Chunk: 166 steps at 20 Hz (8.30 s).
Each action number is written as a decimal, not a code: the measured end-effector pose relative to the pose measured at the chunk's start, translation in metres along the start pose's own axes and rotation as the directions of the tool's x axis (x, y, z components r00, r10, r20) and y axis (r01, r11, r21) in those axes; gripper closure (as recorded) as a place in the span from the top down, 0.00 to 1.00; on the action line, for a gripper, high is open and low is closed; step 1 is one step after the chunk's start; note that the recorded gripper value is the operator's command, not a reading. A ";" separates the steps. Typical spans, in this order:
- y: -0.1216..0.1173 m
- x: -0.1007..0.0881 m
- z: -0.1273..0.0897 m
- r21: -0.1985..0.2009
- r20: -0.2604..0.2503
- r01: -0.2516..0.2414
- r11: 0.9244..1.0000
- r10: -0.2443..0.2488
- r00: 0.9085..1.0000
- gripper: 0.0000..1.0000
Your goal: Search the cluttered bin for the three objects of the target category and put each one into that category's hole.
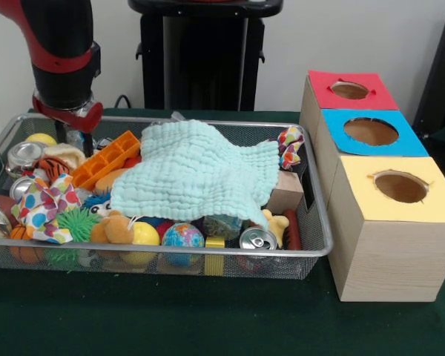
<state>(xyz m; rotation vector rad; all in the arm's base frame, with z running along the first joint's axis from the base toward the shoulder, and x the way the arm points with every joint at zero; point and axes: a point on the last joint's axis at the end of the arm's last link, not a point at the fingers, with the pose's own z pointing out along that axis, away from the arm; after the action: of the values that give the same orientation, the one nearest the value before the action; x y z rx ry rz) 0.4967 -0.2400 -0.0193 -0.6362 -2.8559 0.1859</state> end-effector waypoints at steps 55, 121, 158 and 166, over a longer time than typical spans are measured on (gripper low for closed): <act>0.010 0.015 -0.024 -0.019 0.065 -0.011 1.000 0.013 0.998 1.00; 0.009 0.054 -0.010 -0.039 0.164 0.059 0.997 -0.052 0.985 1.00; -0.013 0.053 -0.014 0.036 0.223 0.041 0.998 -0.048 0.974 1.00; -0.021 0.047 -0.007 -0.013 0.225 0.010 1.000 -0.007 0.974 1.00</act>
<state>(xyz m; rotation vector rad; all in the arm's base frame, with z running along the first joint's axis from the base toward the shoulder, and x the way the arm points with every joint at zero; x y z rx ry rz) 0.4483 -0.2381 -0.0010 -0.6430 -3.0788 0.2518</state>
